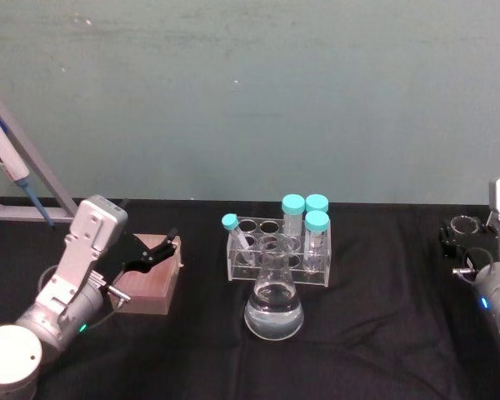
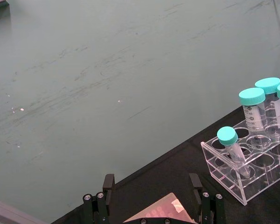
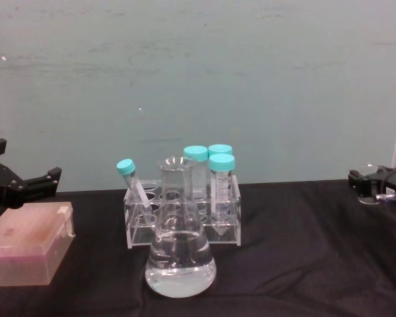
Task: Place the experimental apparatus aside using one hand.
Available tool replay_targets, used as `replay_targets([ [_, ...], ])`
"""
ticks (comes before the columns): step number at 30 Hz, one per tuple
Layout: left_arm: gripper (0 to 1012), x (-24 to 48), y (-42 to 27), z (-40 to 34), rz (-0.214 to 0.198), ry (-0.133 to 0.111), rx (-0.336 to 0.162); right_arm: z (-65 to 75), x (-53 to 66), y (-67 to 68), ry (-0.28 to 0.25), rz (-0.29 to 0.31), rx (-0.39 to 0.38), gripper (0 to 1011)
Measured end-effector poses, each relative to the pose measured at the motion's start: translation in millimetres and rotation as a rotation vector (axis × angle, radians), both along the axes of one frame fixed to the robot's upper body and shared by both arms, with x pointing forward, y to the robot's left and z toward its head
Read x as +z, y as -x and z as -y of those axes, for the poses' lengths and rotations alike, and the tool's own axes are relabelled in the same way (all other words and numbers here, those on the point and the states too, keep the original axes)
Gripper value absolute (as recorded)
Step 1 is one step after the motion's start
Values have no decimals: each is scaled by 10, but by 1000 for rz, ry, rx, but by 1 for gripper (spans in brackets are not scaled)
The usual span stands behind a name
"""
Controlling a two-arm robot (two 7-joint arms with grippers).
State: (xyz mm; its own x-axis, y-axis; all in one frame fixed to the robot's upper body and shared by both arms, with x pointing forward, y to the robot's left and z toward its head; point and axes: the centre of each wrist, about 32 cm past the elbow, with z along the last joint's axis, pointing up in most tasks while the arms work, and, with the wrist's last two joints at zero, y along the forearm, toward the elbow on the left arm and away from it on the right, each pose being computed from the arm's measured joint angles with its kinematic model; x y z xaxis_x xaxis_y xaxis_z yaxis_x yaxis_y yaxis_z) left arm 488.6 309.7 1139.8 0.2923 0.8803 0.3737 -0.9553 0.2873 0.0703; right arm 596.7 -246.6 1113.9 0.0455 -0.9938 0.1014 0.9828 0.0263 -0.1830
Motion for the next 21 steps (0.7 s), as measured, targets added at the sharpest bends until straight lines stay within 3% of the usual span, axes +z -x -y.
replay_targets([
  [21,1000,0,0,0,0,0,0,81,-37,-17,9,-19,-16,488],
])
